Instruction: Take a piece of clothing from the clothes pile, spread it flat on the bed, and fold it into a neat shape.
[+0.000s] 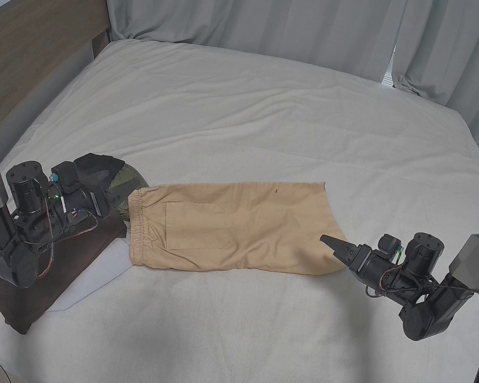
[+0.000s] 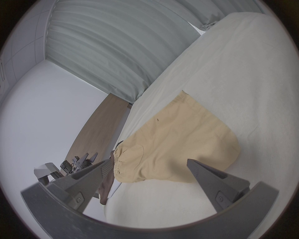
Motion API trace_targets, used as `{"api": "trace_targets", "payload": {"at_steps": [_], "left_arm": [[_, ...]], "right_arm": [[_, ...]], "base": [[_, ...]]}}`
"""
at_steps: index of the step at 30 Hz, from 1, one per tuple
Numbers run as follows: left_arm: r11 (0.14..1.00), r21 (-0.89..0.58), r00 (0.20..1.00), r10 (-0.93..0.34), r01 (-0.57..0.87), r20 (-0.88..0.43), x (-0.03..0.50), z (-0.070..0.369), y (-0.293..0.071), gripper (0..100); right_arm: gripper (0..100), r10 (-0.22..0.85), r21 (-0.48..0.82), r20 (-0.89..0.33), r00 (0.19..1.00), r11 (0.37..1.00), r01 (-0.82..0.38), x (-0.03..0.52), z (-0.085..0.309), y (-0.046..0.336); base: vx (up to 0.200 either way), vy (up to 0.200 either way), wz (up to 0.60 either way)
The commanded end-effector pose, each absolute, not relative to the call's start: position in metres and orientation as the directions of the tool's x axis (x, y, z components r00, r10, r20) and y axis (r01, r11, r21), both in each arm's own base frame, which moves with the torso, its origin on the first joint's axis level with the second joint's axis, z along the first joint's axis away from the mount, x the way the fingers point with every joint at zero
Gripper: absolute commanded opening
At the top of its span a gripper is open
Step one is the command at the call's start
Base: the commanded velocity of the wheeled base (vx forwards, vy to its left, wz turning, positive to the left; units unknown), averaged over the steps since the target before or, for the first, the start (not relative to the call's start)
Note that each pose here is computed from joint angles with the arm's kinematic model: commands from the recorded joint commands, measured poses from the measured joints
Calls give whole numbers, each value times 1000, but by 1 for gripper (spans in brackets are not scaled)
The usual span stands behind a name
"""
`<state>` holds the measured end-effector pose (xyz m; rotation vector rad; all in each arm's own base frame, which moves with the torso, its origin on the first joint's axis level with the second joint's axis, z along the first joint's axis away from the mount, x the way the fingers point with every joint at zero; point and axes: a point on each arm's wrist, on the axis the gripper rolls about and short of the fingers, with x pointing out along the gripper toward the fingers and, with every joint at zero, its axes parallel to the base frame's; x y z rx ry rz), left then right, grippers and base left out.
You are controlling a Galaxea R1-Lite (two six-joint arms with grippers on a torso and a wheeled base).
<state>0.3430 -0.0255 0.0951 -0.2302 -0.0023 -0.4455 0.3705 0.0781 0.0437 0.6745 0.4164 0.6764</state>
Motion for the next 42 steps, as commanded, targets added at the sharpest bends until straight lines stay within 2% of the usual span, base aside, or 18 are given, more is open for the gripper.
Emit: {"api": "trace_targets", "payload": {"at_steps": [1, 5, 22, 42], "left_arm": [[893, -143, 905, -422, 426, 57, 344, 96, -26, 100], [902, -101, 908, -416, 420, 53, 344, 94, -25, 100], [901, -105, 907, -418, 420, 47, 344, 93, -25, 100], [901, -108, 907, -419, 421, 38, 345, 90, -25, 100]], "right_arm": [[100, 699, 694, -152, 699, 579, -428, 366, 40, 83], [100, 707, 697, -162, 688, 576, -427, 366, 35, 88], [100, 711, 713, -232, 664, 589, -381, 363, 8, 105], [100, 690, 720, -276, 669, 610, -332, 376, -27, 104]], "base": [[0, 0, 0], [0, 0, 0], [0, 0, 0], [0, 0, 0]]}}
